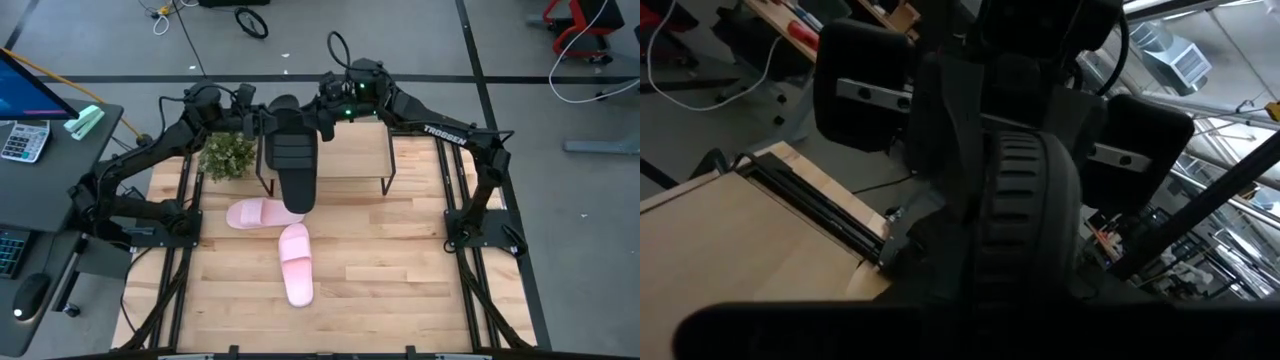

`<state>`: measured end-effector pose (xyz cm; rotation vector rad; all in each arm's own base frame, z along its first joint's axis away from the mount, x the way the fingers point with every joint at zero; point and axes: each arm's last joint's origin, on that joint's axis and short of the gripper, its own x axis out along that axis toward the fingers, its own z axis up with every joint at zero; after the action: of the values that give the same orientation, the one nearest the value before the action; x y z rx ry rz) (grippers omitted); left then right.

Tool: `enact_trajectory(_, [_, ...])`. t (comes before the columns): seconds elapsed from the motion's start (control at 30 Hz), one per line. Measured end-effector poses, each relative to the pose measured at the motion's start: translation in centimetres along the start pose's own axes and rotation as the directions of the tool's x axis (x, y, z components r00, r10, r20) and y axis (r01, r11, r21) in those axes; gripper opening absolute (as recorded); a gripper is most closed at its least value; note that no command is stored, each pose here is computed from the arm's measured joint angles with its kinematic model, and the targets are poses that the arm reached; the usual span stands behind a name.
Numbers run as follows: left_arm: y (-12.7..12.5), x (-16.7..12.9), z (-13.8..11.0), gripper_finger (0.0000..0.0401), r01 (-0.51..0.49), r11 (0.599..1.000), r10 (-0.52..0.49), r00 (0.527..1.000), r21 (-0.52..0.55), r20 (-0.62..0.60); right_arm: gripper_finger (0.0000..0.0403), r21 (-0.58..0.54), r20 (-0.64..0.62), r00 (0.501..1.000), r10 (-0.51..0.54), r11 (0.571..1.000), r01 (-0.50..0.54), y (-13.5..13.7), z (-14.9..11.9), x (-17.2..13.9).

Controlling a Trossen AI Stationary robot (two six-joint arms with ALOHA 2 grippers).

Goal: Pick and place slides into the shelf
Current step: Put the black slide on the shelf

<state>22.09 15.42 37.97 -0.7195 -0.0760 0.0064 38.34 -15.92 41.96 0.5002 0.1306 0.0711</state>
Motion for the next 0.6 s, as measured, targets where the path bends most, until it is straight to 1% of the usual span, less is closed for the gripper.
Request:
enact_trajectory(0.1, [0.03,0.01,0.00,0.0101,-0.005,1.000,0.005,1.000,0.003,0.003,0.0056,-0.004,0.005,1.000,-0.004,1.000,0.004,0.03,0.11,-0.13])
enact_trajectory(0.13, [0.05,0.01,0.00,0.0106,-0.007,1.000,0.007,1.000,0.006,0.004,0.0055,-0.011,0.006,1.000,-0.008,1.000,0.008,0.03,0.11,-0.14])
enact_trajectory(0.3, [0.06,-0.01,0.05,0.0116,-0.007,1.000,0.007,1.000,0.019,0.007,0.0055,-0.031,0.016,1.000,-0.018,0.999,0.019,0.19,0.22,-0.28])
enact_trajectory(0.43, [0.08,-0.02,0.04,0.0112,-0.008,1.000,0.008,1.000,0.020,0.006,0.0055,-0.029,0.020,0.999,-0.033,0.999,0.033,0.15,0.21,-0.28])
enact_trajectory(0.6, [0.06,-0.02,0.05,0.0097,-0.006,1.000,0.006,1.000,0.024,0.007,0.0087,-0.021,0.023,0.999,-0.039,0.999,0.039,0.13,0.22,-0.29])
